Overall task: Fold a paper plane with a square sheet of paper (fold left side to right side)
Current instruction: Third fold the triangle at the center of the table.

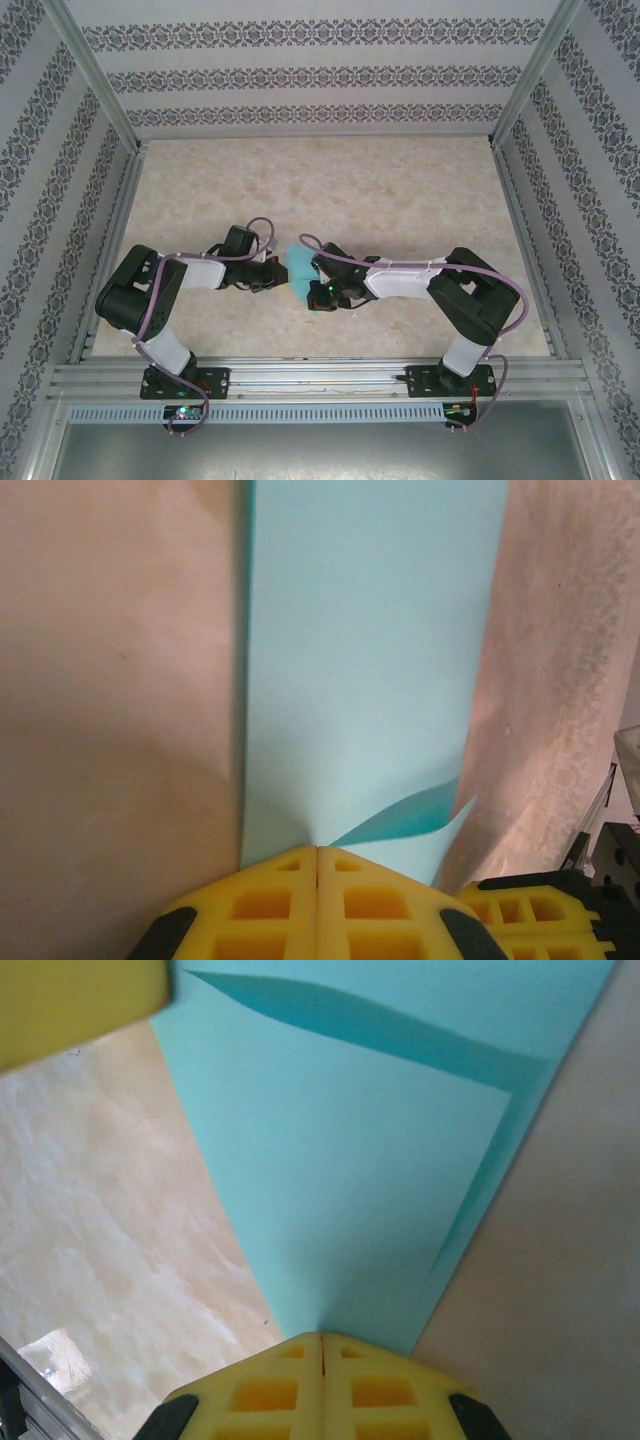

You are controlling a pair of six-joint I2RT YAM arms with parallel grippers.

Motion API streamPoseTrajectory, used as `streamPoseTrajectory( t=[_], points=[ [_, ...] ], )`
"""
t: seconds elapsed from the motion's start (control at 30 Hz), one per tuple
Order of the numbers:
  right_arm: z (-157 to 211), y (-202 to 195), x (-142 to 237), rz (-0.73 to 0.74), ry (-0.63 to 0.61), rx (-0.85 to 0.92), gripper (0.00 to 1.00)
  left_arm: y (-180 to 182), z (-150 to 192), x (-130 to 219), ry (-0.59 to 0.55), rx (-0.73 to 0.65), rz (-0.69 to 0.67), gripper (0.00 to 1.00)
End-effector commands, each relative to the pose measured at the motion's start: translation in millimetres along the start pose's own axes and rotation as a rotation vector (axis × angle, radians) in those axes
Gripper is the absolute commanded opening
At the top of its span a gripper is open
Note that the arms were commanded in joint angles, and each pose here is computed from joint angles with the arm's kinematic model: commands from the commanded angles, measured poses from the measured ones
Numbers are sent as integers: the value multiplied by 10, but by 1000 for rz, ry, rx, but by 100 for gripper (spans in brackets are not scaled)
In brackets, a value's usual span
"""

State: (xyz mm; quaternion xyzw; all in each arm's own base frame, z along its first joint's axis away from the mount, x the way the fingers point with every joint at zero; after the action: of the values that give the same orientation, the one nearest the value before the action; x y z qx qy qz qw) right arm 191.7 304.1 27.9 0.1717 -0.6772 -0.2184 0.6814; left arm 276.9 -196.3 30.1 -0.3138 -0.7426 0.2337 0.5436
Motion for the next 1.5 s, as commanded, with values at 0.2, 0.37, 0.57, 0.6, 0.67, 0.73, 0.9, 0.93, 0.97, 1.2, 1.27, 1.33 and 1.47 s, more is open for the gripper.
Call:
streamPoseTrajectory(
  t=[0.2,0.37,0.57,0.6,0.67,0.73,0.9,0.93,0.97,1.2,1.27,1.33,1.47],
  points=[
    [222,-784,-103,315,48,-61,0,348,-182,184,-54,-16,-147,0],
    [193,-754,-92,302,35,-62,0,92,-222,401,-88,-72,-109,0],
    [165,-781,-75,303,23,-71,0,-230,-46,379,-61,-72,41,0],
    [159,-791,-70,305,21,-74,0,-292,-16,337,-50,-72,73,0],
    [157,-796,-66,307,20,-73,0,-386,10,251,-36,-79,116,0],
    [151,-800,-61,308,19,-71,0,-473,43,152,-10,-94,140,0],
    [152,-811,-58,313,22,-72,0,-550,8,-9,7,-112,157,0],
    [150,-807,-55,312,21,-71,0,-544,-8,-23,3,-109,156,0],
    [150,-810,-55,312,21,-72,0,-530,-11,-41,5,-106,152,0],
    [135,-756,-38,293,19,-63,0,-302,95,-197,60,-65,89,0],
    [122,-710,-29,276,16,-56,0,-226,146,-221,77,-49,59,0],
    [99,-643,-19,250,13,-50,0,-157,188,-230,93,-38,26,0],
    [38,-438,16,174,2,-32,0,-42,279,-229,131,-21,-35,0]
  ],
)
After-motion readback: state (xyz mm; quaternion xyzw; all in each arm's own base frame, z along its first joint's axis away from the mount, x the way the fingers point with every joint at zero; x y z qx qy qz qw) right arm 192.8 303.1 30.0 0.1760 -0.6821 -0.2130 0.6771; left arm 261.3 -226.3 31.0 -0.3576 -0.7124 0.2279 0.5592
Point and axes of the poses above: each hand's point on the last joint's axis, 136 mm out from that joint toward the fingers, its own x axis back along the fingers, its own y axis along the line the jaws close on, z = x × y, the point moved 2 cm from there along x, back along the fingers, and after that the axes turned 12 degrees about -x, right-handed, at the moved point
